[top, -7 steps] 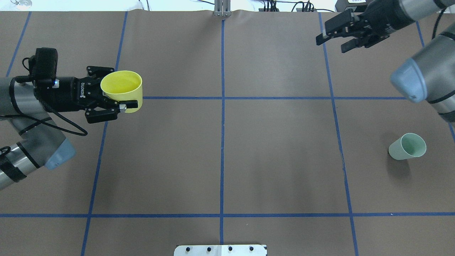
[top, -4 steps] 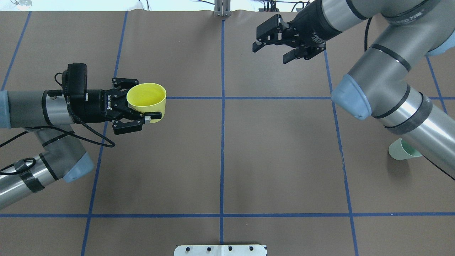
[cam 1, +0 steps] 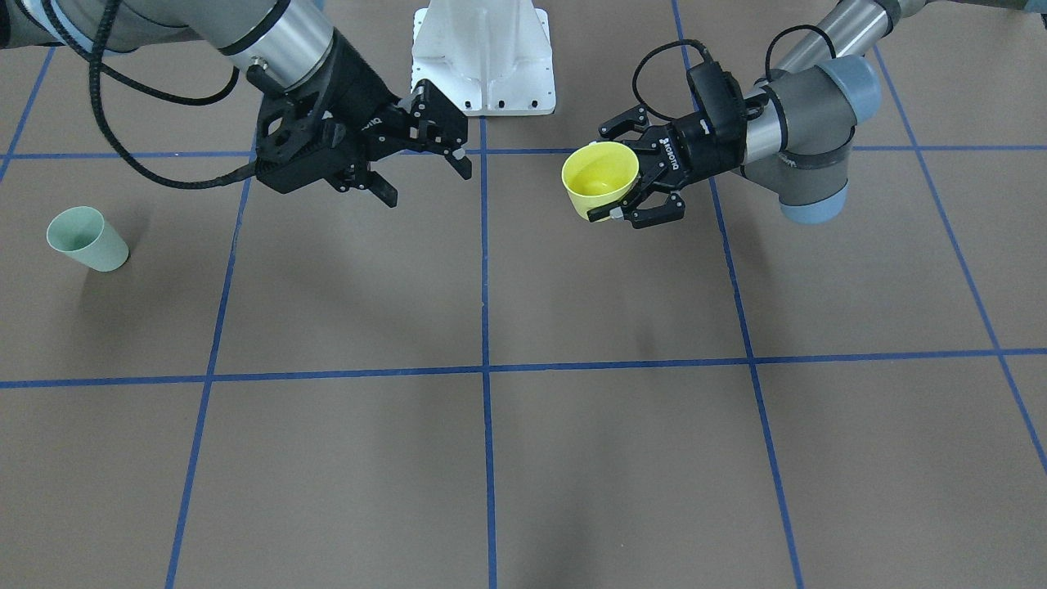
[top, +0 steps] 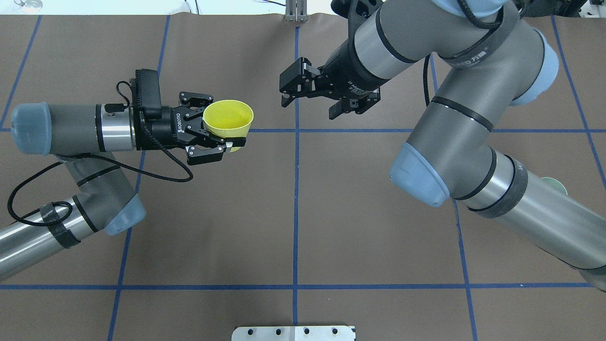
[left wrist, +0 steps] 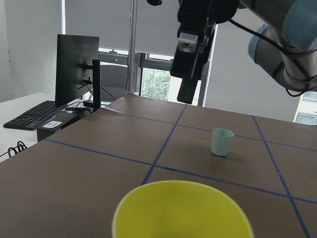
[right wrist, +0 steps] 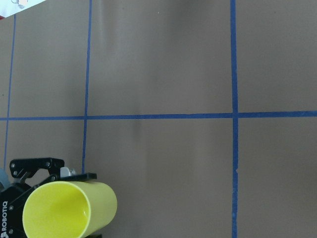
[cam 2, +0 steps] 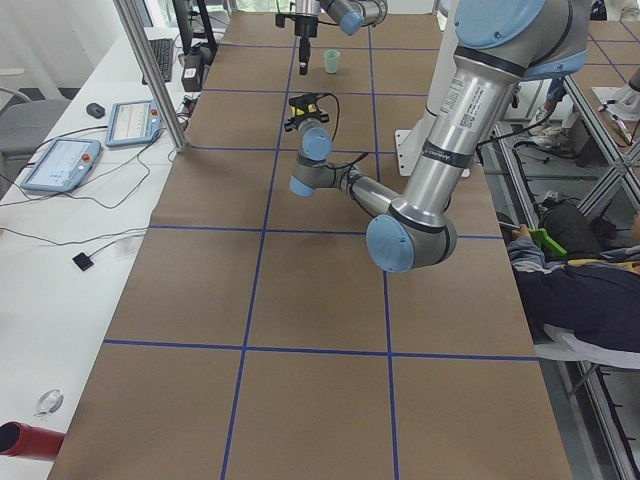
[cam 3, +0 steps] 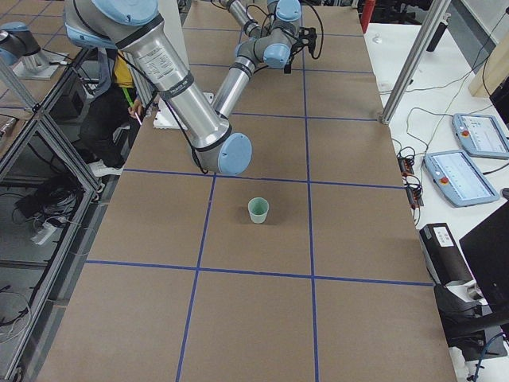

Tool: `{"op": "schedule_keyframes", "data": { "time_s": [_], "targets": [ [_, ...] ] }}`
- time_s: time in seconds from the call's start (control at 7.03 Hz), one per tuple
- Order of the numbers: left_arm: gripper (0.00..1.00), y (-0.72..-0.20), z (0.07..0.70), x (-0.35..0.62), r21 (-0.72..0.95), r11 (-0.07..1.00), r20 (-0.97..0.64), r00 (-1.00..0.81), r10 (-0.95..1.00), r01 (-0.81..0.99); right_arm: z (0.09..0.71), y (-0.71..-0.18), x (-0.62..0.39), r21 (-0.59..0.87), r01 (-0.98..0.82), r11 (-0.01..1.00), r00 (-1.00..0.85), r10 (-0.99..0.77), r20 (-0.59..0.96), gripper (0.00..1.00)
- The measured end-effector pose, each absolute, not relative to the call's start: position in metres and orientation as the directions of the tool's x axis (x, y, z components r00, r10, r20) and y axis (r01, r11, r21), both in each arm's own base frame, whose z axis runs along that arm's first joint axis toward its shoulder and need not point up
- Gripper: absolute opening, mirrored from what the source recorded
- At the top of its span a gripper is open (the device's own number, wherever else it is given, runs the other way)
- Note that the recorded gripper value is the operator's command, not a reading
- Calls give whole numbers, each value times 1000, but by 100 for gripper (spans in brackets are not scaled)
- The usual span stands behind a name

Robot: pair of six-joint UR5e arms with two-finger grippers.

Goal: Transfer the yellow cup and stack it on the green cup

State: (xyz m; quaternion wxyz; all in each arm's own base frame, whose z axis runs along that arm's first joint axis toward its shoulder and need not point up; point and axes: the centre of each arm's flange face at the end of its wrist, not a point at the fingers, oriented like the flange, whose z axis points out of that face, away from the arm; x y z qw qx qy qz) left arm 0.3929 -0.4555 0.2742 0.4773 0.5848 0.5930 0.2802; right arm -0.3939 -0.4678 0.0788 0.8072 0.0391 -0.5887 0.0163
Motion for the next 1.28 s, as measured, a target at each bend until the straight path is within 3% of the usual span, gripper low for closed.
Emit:
{"op": "schedule_keyframes", "data": {
  "time_s": [1.28],
  "targets": [
    [0, -427, 270, 415, 908, -1, -69, 153, 986, 418, 48, -442, -449, 66, 24, 998, 358, -70, 931, 97]
  ]
}}
